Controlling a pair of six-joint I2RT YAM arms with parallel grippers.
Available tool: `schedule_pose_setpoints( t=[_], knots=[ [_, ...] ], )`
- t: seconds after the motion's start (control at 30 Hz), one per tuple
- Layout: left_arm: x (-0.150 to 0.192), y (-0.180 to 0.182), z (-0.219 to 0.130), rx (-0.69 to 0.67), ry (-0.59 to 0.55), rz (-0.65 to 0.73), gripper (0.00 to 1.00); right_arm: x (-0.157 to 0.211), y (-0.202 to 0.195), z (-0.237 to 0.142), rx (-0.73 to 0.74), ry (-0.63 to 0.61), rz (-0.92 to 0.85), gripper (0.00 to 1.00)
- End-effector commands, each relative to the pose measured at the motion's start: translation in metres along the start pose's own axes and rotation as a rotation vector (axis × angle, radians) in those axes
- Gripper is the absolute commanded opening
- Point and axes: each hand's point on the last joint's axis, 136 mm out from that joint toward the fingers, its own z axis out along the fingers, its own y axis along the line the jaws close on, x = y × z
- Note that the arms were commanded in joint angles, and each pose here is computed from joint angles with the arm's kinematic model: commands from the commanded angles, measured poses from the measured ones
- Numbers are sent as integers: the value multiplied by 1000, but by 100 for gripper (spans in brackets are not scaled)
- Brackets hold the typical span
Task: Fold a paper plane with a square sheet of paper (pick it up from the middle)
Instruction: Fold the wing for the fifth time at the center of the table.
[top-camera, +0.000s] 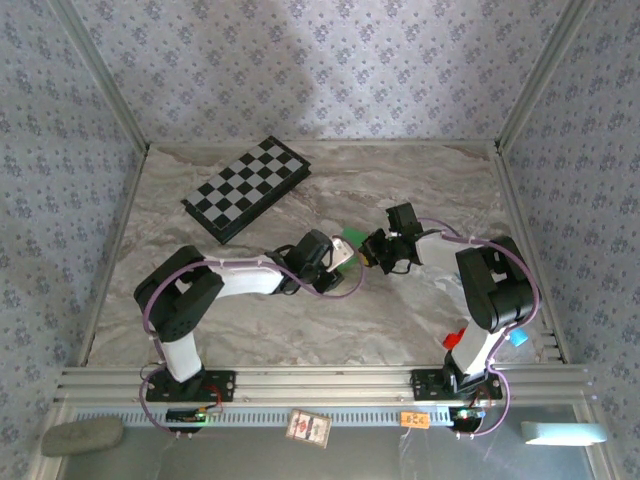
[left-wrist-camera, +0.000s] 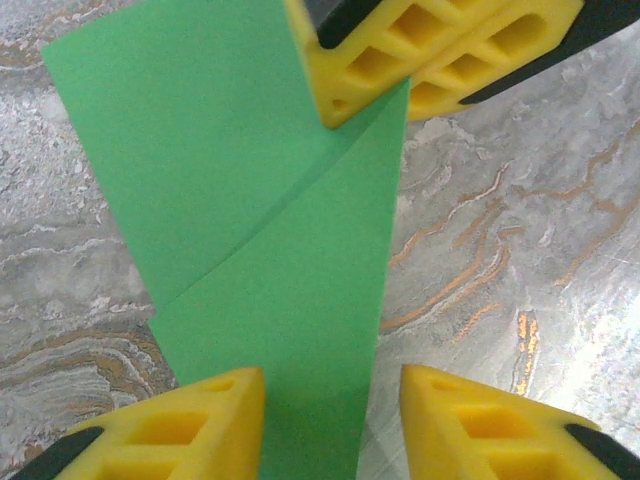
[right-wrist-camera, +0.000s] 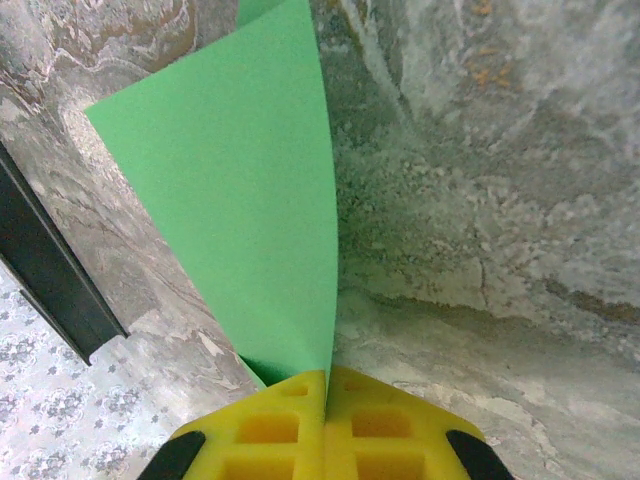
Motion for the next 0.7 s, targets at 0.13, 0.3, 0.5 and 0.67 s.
schedule_pose_setpoints(
  t=[0.13, 0.3, 0.5, 0.67],
  knots=[
    [4, 0, 7, -7, 10, 2, 37, 5, 14, -8, -18, 11, -7, 1],
    [7, -1, 9, -2, 18, 2, 37, 5, 17, -9, -24, 17, -3, 2],
    [7, -1, 10, 2, 17, 2, 29, 7, 18, -8, -26, 28, -4, 3],
    [8, -3, 10, 12, 19, -8, 23, 8, 17, -8, -22, 31, -3, 8]
  ],
)
